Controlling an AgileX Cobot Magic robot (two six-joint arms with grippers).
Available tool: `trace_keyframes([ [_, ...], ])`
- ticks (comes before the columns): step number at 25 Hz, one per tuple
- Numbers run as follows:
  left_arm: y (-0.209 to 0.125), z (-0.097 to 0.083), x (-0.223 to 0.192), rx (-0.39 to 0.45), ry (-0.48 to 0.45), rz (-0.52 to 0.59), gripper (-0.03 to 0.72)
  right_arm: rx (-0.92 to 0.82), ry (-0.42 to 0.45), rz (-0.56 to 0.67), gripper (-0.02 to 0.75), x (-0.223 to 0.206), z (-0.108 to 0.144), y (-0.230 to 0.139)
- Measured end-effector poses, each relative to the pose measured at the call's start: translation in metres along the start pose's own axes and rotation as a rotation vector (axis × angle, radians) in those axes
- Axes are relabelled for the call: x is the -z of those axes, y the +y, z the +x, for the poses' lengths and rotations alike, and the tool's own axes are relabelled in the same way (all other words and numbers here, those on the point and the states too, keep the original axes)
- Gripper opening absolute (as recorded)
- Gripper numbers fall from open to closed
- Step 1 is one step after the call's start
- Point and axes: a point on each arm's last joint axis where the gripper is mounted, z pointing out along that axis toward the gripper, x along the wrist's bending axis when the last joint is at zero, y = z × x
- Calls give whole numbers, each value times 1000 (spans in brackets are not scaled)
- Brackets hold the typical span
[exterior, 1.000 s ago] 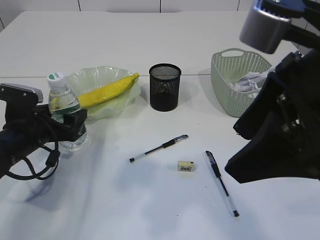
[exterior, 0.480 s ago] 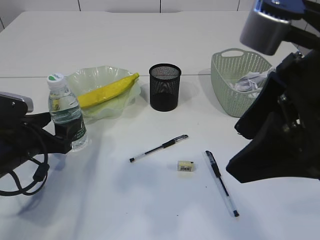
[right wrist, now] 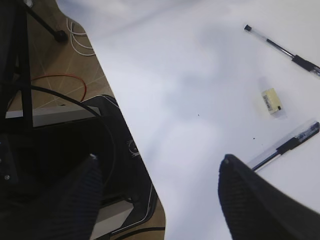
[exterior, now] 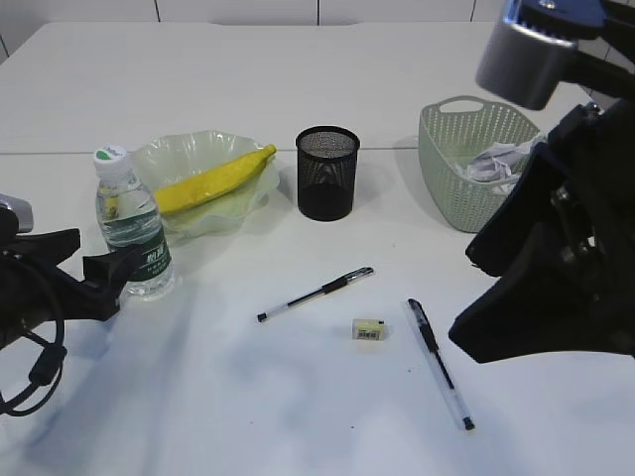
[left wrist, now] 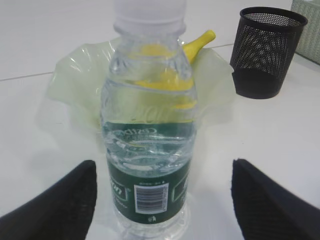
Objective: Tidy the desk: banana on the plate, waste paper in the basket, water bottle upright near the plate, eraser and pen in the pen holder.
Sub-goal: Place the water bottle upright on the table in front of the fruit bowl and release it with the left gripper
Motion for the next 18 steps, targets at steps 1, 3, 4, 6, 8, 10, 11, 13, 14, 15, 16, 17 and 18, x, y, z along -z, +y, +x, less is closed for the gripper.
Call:
trace_keyframes([
  [1, 0, 0, 3, 0, 0, 3, 601, 0, 0, 0, 535, 0, 0, 0],
  [3, -2, -1, 8, 1, 0, 11, 599, 0, 0, 0, 535, 0, 0, 0],
  [4, -2, -1, 11, 2, 0, 16, 597, 0, 0, 0, 535, 0, 0, 0],
  [6, -3, -2, 17, 2, 0, 19, 596, 0, 0, 0, 535, 0, 0, 0],
  [8, 0, -2, 21, 9, 0, 11, 596, 1, -1, 1, 535, 0, 0, 0],
  [10, 4, -3, 25, 12, 0, -9, 595, -1, -1, 1, 535, 0, 0, 0],
  [11, 7, -3, 26, 15, 0, -19, 595, -4, -3, 2, 535, 0, 0, 0],
  [13, 12, -3, 29, 27, 1, -23, 594, -16, -17, 14, 535, 0, -1, -1],
  [14, 15, -3, 31, 27, 2, -22, 593, -25, -25, 21, 535, 0, -2, -2],
  [15, 19, -4, 33, 28, 3, -26, 592, -31, -35, 30, 535, 0, -3, -3],
  [16, 21, -4, 34, 28, 5, -20, 592, -39, -46, 39, 535, 0, -4, -4],
  [17, 24, -4, 36, 26, 6, -19, 592, -43, -56, 47, 535, 0, -5, -4],
  [18, 27, -4, 39, 26, 8, -20, 592, -46, -60, 49, 535, 0, -5, -5],
])
